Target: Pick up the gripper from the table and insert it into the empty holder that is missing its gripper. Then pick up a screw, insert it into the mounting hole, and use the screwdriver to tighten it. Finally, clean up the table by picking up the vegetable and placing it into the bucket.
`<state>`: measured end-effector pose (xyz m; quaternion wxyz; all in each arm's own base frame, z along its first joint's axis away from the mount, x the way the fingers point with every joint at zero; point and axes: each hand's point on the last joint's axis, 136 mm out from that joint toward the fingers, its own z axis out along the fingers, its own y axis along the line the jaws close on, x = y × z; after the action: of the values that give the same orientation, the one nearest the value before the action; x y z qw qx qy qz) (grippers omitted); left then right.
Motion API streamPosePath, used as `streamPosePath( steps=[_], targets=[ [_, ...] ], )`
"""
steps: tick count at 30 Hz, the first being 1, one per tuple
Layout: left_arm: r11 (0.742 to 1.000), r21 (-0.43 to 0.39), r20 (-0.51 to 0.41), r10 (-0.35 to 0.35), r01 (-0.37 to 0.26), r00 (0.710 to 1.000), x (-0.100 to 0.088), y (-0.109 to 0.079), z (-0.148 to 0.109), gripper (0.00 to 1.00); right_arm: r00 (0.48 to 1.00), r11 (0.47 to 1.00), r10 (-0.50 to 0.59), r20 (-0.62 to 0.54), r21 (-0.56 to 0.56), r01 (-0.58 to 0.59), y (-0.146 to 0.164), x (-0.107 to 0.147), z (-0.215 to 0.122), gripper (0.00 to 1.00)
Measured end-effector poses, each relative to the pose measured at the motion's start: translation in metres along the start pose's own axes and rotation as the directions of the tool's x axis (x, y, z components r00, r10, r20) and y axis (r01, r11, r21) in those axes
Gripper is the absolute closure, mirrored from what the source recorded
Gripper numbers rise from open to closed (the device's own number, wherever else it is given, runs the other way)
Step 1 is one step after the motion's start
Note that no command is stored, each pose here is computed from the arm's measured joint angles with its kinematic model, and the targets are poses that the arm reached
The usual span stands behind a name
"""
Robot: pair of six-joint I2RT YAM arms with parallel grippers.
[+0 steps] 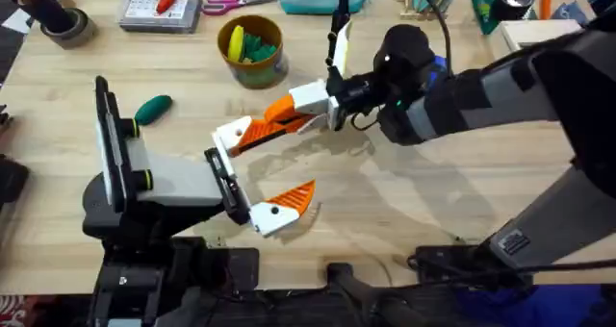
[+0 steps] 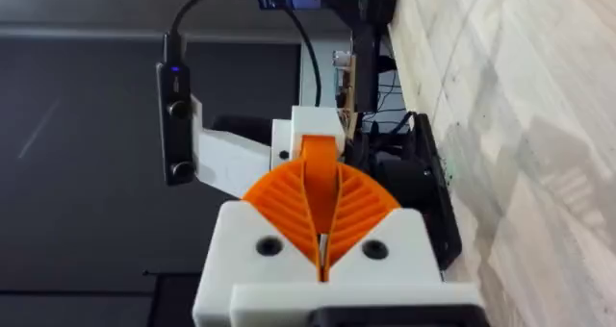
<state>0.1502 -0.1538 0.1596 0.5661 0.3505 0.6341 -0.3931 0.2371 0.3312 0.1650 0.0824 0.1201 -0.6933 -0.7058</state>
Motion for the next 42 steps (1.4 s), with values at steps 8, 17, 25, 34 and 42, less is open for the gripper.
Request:
streamPosePath(
  steps=[8, 17, 25, 34, 42],
  targets=[
    [1.0, 0.0, 0.0, 0.0, 0.0, 1.0, 0.0, 0.0, 0.0, 0.015, 1.0, 1.0, -0.018, -0.004, 0.0, 0.018, 0.0, 0.0007, 0.0, 0.992],
    [1.0, 0.0, 0.0, 0.0, 0.0, 1.0, 0.0, 0.0, 0.0, 0.015, 1.0, 1.0, -0.023, -0.006, 0.0, 0.023, 0.0, 0.001, -0.0004, 0.993],
    [1.0, 0.0, 0.0, 0.0, 0.0, 1.0, 0.0, -0.0001, 0.0, 0.016, 1.0, 1.0, -0.021, -0.007, 0.0, 0.021, -0.0002, 0.0011, -0.0003, 0.865],
    [1.0, 0.003, 0.0, 0.0, 0.0, 1.0, 0.0001, -0.0005, 0.0, 0.016, 1.0, 1.0, -0.026, -0.011, 0.001, 0.026, -0.0005, 0.002, 0.0, 0.007],
    [1.0, 0.003, 0.0, 0.0, 0.0, 1.0, 0.0001, -0.0004, 0.0, 0.014, 1.0, 1.0, -0.026, -0.008, 0.001, 0.026, -0.0006, 0.0012, -0.001, 0.006]
  ],
)
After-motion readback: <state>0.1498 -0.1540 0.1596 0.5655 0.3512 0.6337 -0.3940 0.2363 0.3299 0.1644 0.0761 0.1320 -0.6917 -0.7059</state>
